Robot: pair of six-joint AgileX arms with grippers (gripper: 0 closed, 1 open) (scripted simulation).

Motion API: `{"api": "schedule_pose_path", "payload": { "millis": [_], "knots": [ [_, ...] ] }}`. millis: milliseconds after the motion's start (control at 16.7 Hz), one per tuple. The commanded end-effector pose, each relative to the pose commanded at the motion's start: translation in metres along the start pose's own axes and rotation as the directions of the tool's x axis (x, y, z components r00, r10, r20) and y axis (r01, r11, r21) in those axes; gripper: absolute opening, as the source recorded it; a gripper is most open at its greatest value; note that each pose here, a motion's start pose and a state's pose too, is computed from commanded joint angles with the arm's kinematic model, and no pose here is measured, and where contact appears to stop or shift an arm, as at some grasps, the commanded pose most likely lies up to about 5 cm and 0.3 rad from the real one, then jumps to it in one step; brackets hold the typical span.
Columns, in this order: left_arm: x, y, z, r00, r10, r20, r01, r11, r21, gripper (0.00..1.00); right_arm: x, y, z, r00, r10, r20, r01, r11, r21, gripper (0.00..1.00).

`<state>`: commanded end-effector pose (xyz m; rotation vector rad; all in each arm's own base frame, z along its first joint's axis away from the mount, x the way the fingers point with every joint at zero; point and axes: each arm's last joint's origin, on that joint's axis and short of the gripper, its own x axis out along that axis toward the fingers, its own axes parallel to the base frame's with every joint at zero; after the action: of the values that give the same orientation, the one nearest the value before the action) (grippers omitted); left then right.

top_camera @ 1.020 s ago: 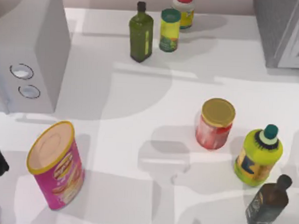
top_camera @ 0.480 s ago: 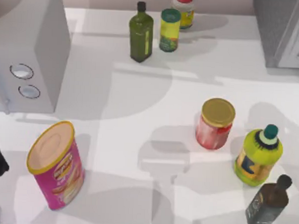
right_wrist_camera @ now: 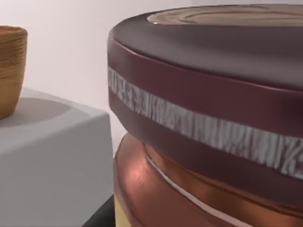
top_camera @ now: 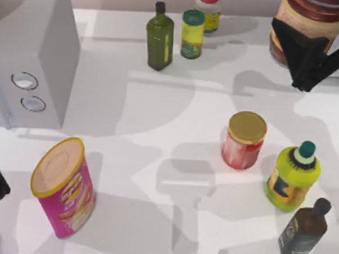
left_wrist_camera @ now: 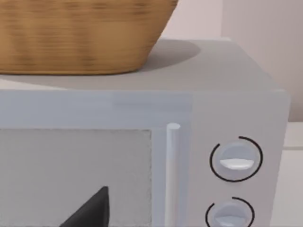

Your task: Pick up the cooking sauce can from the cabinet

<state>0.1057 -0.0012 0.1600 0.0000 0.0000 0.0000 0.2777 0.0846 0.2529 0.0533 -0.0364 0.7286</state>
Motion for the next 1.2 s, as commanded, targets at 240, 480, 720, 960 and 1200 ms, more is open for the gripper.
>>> {"api": "schedule_pose_path", "payload": {
  "millis": [240, 480, 720, 960, 1200],
  "knots": [
    [0.0, 0.0, 0.0, 1.0, 0.0, 0.0, 0.0, 1.0, 0.0, 1.0, 0.052, -0.038, -0.076, 0.997, 0.05, -0.064, -0.049, 0.999, 0.013, 0.0],
    [0.0, 0.0, 0.0, 1.0, 0.0, 0.0, 0.0, 1.0, 0.0, 1.0, 0.066, -0.067, -0.138, 0.997, 0.05, -0.064, -0.051, 0.999, -0.015, 0.0],
    [0.0, 0.0, 0.0, 1.0, 0.0, 0.0, 0.0, 1.0, 0.0, 1.0, 0.064, -0.08, -0.166, 0.998, 0.032, -0.061, -0.035, 0.999, -0.034, 0.0],
    [0.0, 0.0, 0.0, 1.0, 0.0, 0.0, 0.0, 1.0, 0.0, 1.0, 0.063, -0.08, -0.167, 0.998, 0.032, -0.061, -0.034, 0.999, -0.035, 0.0],
    [0.0, 0.0, 0.0, 1.0, 0.0, 0.0, 0.0, 1.0, 0.0, 1.0, 0.07, -0.082, -0.162, 0.999, 0.031, -0.04, -0.033, 0.998, -0.049, 0.0]
  ]
}}
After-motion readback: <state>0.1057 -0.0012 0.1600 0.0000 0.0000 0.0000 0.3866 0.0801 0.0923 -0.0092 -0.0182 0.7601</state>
